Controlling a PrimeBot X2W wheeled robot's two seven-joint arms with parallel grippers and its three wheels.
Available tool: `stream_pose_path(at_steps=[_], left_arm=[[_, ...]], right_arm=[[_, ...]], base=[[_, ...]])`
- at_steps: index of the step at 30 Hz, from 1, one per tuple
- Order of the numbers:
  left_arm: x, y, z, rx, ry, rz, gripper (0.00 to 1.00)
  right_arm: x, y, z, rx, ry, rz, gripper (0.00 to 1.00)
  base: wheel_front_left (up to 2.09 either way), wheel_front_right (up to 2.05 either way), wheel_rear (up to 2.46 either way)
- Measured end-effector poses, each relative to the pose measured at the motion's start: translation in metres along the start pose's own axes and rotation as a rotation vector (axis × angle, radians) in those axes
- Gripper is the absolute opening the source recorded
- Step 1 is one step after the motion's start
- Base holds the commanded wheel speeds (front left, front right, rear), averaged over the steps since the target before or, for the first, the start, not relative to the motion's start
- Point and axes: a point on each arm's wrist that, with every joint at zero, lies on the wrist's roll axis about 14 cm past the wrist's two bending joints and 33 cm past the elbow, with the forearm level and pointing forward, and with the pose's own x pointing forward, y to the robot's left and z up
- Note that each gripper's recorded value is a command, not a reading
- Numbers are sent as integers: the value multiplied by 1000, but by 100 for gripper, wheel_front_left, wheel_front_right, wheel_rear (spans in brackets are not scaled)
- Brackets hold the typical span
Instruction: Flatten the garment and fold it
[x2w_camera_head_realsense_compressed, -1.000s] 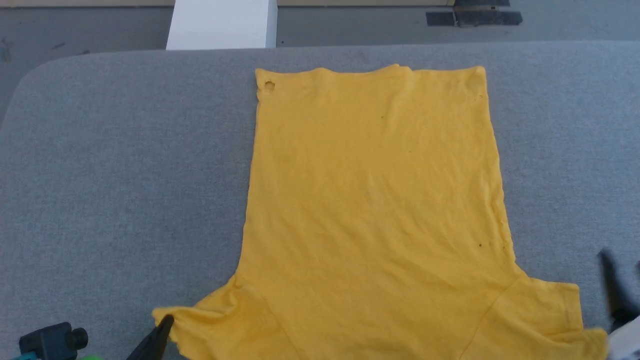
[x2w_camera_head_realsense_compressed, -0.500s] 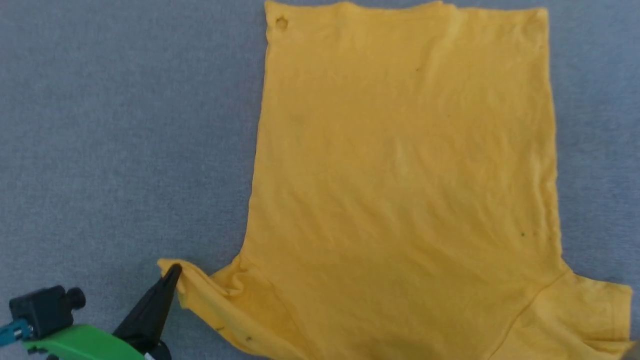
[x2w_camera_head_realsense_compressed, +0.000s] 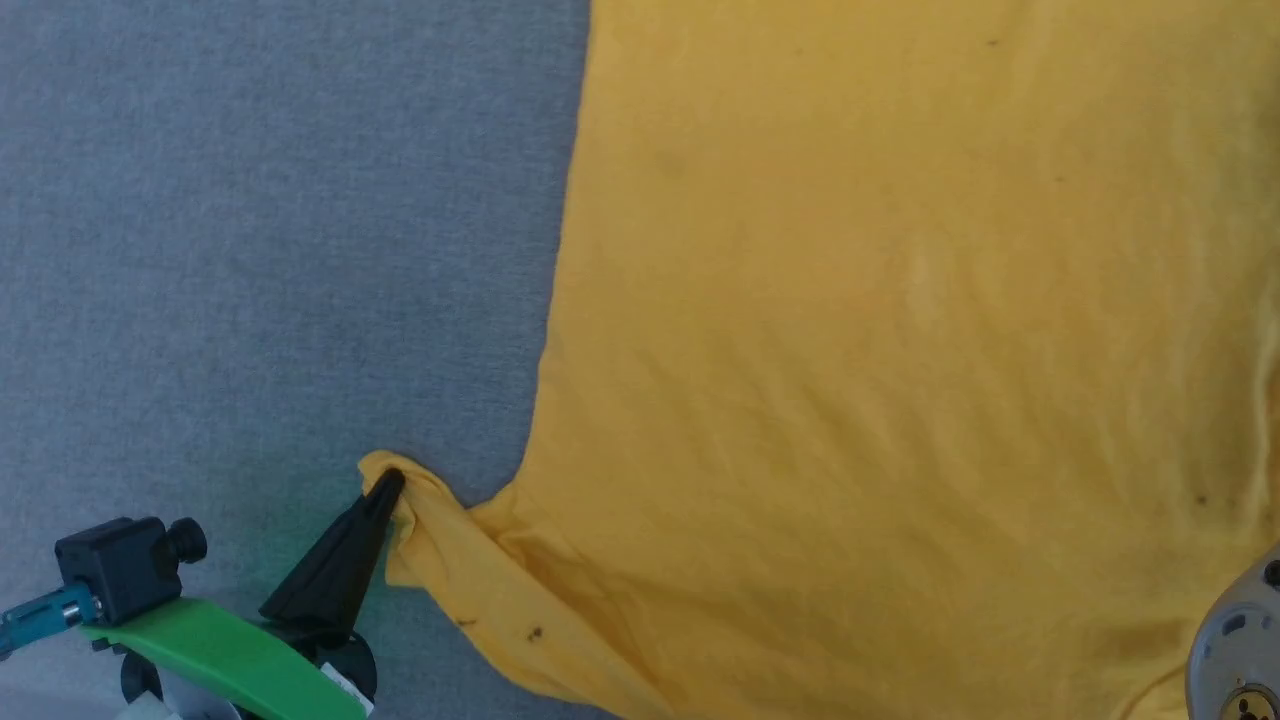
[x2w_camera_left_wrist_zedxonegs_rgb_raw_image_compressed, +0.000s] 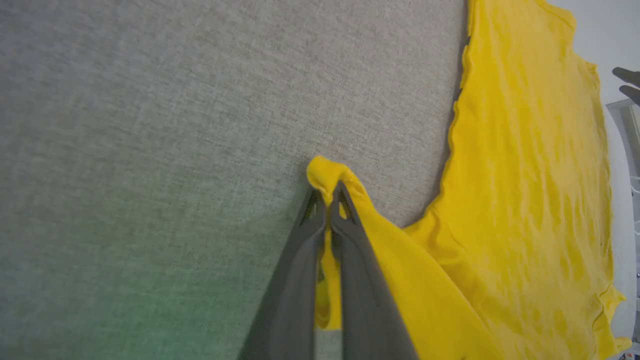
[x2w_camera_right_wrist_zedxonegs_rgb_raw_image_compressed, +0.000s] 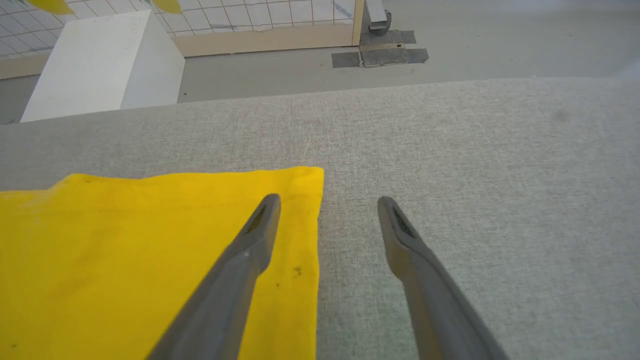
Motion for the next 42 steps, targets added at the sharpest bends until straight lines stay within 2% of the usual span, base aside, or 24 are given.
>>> stream_pose_path(at_steps=[6,7,8,13,19,23,27,33,39,42], left_arm=[[-1,13,-4,-10,2,41,0],[0,14,-4,-11,3,45,0],[0,15,-4,-12,3,50,0],[-1,17,-2,-10,-5,55,0],[-6,10,7,23,-39,39,0],[-14,0,16,38,-77,18,0],[-24,-8,23,48,-112,8,0],[-37,-21,26,65,-141,-12,0],[-39,-42,23,86,-143,-75,0],[-40,-51,22,99,-142,-96,0]], right_arm=[[22,12,-26,13,46,12,100],[25,12,-28,12,45,7,24],[27,12,-27,8,33,2,0],[29,14,-22,17,-2,4,0],[8,8,0,65,-84,21,0],[-21,-10,3,87,-116,14,0],[-61,-46,-6,129,-142,-16,0],[-136,-101,-48,207,-132,-118,0],[-221,-166,-129,289,-29,-284,0],[-247,-179,-175,400,23,-306,0]], base=[[0,0,0],[0,0,0],[0,0,0],[0,0,0],[0,0,0],[0,0,0],[0,0,0],[0,0,0],[0,0,0],[0,0,0]])
